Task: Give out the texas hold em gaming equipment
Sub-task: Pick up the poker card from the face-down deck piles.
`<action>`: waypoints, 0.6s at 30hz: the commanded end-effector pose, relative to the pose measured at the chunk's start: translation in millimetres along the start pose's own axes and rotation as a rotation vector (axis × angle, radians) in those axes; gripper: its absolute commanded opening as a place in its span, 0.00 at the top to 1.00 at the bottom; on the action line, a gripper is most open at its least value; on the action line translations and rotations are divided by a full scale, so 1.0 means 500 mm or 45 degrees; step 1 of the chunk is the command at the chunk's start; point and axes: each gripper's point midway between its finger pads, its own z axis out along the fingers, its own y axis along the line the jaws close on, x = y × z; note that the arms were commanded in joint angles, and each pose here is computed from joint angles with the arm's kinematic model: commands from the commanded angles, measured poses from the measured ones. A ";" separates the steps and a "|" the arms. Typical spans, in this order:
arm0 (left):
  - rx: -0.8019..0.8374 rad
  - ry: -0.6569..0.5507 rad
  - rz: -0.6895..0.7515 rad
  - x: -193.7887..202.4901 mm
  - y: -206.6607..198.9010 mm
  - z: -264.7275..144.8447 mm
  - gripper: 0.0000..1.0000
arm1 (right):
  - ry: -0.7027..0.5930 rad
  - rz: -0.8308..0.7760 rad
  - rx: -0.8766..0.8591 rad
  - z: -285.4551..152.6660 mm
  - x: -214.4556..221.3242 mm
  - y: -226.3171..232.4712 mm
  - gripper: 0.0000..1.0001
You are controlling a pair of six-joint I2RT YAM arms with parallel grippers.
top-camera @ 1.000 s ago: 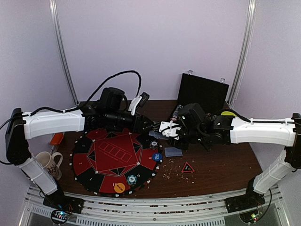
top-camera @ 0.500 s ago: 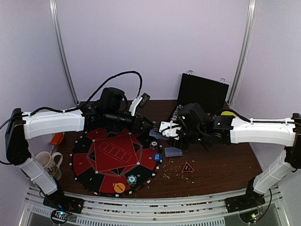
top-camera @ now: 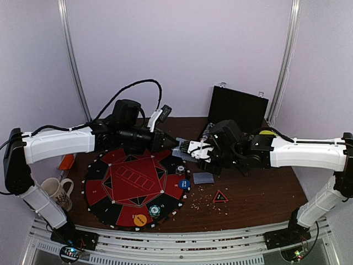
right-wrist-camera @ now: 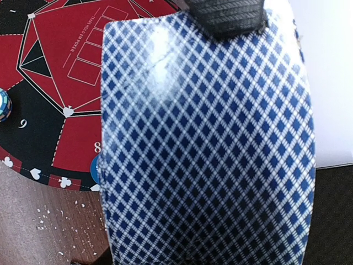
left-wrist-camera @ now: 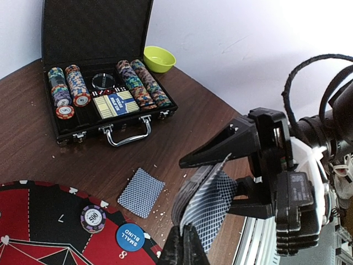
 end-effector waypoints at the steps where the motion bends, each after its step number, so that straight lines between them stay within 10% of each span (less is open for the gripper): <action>1: 0.041 -0.031 0.041 -0.013 -0.011 -0.008 1.00 | -0.043 0.019 0.041 -0.010 -0.021 -0.023 0.51; 10: 0.102 0.028 -0.008 0.014 -0.005 0.025 0.80 | -0.048 0.013 0.047 -0.012 -0.024 -0.026 0.51; 18: 0.134 0.009 -0.002 0.004 -0.018 0.019 0.96 | -0.043 0.008 0.053 -0.013 -0.022 -0.029 0.51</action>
